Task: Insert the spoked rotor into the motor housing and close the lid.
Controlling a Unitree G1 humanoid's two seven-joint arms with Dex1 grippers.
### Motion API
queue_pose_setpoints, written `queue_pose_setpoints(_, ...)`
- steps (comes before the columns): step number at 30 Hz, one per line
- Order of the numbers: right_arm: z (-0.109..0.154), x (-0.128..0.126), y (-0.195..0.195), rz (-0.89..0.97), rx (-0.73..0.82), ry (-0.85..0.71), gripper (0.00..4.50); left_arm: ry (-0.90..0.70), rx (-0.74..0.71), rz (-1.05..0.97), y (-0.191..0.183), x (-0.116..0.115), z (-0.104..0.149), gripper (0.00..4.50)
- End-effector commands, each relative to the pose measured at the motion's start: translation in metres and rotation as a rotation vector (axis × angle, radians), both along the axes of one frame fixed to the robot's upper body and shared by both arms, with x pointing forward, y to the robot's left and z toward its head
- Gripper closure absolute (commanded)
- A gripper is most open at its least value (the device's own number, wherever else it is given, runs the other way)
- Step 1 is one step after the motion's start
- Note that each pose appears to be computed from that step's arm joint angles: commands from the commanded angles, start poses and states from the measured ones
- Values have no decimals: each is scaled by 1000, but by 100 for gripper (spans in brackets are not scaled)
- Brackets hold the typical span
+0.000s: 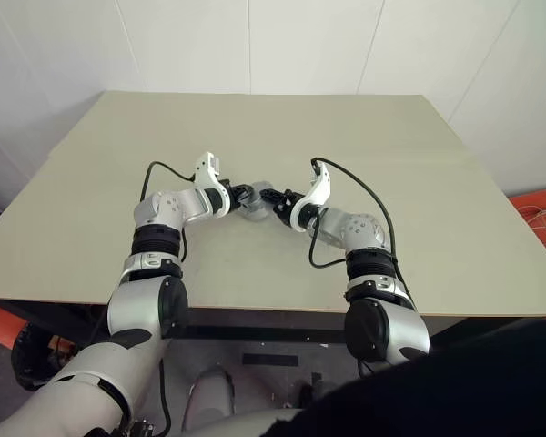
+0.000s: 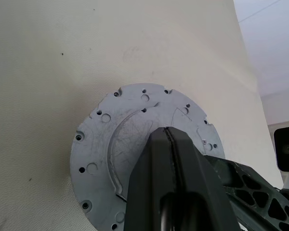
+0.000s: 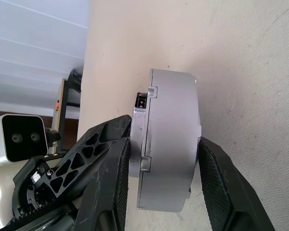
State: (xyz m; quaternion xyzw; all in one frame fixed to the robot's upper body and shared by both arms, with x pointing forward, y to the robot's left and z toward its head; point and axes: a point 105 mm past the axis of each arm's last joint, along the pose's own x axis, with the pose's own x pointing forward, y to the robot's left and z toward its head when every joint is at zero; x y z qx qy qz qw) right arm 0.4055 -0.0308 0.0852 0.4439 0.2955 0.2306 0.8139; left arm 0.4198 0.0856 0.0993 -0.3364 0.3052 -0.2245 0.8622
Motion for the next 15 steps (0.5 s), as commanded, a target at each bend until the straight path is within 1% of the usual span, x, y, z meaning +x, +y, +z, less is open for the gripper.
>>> queue_pose_setpoints(1, 55, 2, 38, 88, 129, -140, 246, 86, 16, -42, -11, -11, -23, 450)
queue_pose_setpoints(15, 54, 5, 34, 64, 120, -140, 249, 81, 17, -46, -13, -10, -21, 450)
